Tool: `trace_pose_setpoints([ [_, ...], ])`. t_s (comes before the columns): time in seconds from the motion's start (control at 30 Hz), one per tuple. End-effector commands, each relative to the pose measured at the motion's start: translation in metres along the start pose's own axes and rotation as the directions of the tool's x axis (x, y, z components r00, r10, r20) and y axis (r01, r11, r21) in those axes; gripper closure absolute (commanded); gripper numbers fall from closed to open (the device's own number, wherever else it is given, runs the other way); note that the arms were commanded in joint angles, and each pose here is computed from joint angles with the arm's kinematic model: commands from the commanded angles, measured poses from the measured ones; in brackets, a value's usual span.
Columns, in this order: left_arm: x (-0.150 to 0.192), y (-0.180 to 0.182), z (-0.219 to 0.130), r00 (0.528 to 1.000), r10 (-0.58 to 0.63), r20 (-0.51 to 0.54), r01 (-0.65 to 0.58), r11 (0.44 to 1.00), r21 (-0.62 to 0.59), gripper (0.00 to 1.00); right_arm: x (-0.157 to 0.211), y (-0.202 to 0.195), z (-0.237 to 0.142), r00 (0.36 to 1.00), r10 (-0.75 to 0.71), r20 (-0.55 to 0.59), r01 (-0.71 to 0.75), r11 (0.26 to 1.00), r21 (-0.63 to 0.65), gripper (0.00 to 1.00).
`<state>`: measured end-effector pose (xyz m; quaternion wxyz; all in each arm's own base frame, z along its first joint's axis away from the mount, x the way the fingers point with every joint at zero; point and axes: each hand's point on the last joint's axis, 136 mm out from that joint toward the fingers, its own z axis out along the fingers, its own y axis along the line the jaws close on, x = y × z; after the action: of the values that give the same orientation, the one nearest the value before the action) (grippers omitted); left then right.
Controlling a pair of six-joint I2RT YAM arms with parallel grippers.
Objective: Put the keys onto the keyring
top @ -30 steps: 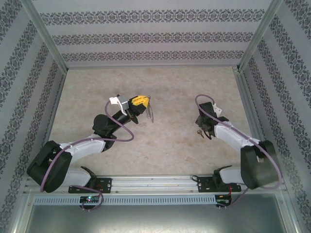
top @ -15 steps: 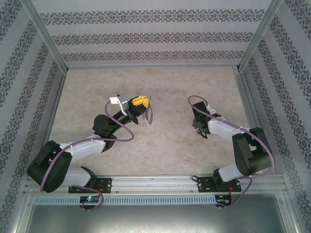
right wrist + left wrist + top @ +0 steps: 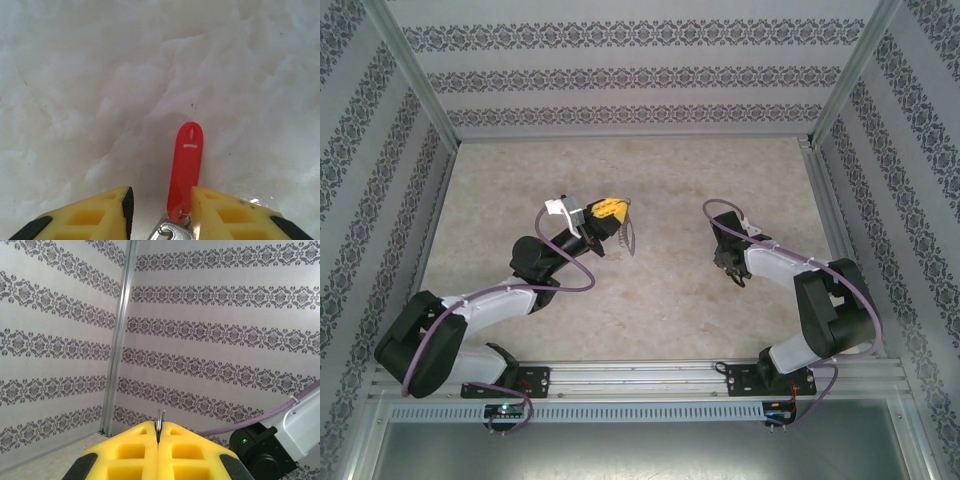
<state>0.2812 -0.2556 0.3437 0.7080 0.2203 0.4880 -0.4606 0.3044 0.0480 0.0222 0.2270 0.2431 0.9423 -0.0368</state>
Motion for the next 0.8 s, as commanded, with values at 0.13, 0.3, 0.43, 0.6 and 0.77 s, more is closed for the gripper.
trace_pose_setpoints([
  [0.13, -0.0264, -0.0181, -0.0003, 0.997, 0.006, 0.083, -0.011, 0.998, 0.056, 1.00, 0.0027, 0.0006, 0.0006, 0.997, -0.056, -0.054, 0.058, 0.997, 0.042, 0.69],
  [0.3, -0.0257, -0.0172, -0.0006, 0.997, 0.006, 0.083, -0.011, 0.999, 0.051, 1.00, 0.0012, 0.0031, 0.0017, 0.996, -0.071, -0.060, 0.073, 0.996, 0.045, 0.71],
  [0.43, -0.0264, -0.0170, 0.0002, 0.996, 0.011, 0.085, -0.016, 0.999, 0.051, 1.00, 0.0028, 0.0038, 0.0016, 0.994, -0.085, -0.076, 0.088, 0.995, 0.045, 0.71],
  [0.6, -0.0264, -0.0165, -0.0003, 0.996, 0.018, 0.086, -0.022, 0.999, 0.046, 1.00, 0.0080, 0.0027, 0.0007, 0.989, -0.101, -0.107, 0.105, 0.994, 0.037, 0.72],
  [0.77, -0.0265, -0.0158, -0.0001, 0.996, 0.023, 0.087, -0.027, 0.999, 0.042, 1.00, 0.0099, 0.0036, 0.0005, 0.987, -0.112, -0.117, 0.116, 0.993, 0.032, 0.75],
])
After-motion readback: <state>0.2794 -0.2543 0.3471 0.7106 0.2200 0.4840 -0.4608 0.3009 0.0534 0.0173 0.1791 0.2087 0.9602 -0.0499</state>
